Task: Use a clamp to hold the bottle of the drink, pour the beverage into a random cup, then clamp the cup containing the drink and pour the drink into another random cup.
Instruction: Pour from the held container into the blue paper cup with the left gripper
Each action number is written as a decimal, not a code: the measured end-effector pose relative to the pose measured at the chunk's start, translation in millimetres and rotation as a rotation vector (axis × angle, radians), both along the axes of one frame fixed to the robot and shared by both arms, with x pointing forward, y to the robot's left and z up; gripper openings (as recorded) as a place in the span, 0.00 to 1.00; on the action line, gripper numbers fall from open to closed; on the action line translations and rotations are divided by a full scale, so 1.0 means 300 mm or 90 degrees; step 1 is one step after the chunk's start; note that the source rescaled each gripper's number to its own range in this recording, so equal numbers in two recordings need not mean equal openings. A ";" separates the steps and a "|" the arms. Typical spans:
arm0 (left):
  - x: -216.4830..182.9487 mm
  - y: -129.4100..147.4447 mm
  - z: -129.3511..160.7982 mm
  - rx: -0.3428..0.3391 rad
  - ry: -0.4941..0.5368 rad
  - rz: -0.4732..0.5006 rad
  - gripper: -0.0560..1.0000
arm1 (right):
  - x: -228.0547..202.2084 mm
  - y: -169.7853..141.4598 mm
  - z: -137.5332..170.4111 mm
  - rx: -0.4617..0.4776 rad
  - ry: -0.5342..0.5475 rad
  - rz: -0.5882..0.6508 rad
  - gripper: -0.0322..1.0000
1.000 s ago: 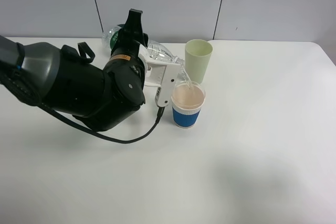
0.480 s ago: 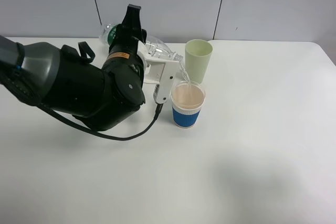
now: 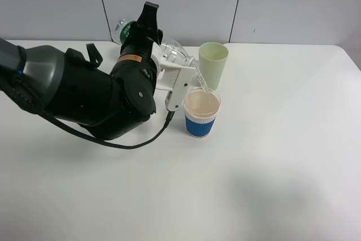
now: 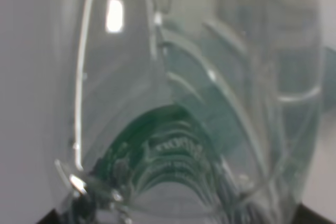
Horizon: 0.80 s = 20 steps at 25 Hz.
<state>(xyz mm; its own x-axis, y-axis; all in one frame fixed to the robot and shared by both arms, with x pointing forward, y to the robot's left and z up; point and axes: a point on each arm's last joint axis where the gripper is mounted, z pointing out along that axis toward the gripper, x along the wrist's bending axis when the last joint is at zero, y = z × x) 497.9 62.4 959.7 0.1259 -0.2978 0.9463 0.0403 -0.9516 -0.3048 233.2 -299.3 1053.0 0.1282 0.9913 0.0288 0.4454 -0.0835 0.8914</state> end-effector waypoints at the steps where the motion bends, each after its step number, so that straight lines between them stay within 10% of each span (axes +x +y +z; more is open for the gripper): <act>1: 0.000 0.000 0.001 0.002 -0.001 0.001 0.09 | 0.000 0.000 0.000 0.000 0.000 0.000 1.00; 20: 0.001 -0.005 0.005 0.078 -0.006 -0.018 0.09 | 0.000 0.000 0.000 0.000 0.000 0.000 1.00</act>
<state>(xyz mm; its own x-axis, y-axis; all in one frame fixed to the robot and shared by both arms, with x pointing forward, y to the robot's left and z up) 498.2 60.9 961.2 0.1076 -0.4142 0.9038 0.0166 -0.9082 -0.4182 233.2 -299.3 1053.0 0.1282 0.9913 0.0288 0.4454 -0.0835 0.8914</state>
